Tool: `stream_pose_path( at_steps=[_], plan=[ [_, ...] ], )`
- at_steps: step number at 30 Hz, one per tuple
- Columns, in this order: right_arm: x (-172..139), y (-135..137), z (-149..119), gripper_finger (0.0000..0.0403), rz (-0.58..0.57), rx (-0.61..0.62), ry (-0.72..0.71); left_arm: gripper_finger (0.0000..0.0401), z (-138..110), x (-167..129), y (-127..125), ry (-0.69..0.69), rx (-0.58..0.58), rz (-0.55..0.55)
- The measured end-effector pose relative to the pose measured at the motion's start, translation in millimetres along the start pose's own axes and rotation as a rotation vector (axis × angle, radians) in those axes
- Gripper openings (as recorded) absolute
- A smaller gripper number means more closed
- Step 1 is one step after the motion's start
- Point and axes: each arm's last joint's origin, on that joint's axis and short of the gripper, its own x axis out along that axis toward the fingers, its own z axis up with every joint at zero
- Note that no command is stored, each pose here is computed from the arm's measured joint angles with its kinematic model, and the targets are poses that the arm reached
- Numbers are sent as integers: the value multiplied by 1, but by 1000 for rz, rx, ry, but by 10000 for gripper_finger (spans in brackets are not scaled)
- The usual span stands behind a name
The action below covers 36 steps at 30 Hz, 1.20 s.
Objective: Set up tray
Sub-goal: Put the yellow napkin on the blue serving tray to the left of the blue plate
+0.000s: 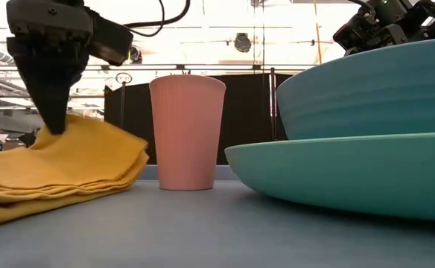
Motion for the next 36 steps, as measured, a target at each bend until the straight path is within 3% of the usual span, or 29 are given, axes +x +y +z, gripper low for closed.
stream_pose_path(
  at_steps=[9, 14, 18, 22, 27, 31, 36],
  plan=[
    [0, 0, -1, 4, 1, 2, 5, 206, 6, -19, 6, 23, 94, 45],
    [0, 0, -1, 4, 1, -1, 5, 261, 0, -45, -14, -13, 166, -53],
    [0, 0, -1, 4, 1, 0, 5, 255, -14, -62, -41, -136, 244, -145],
    [0, 0, 0, 4, 1, 1, 5, 220, -30, -56, -71, -214, 334, -226],
    [0, 0, 0, 4, 0, 7, 5, 195, -49, -23, -107, -126, 433, -190],
    [0, 0, 0, 4, 0, 7, -1, 213, -59, -7, -127, -29, 560, -118],
    [0, 0, 1, 4, -1, 11, -11, 257, -69, -14, -144, -28, 665, -69]
  ],
)
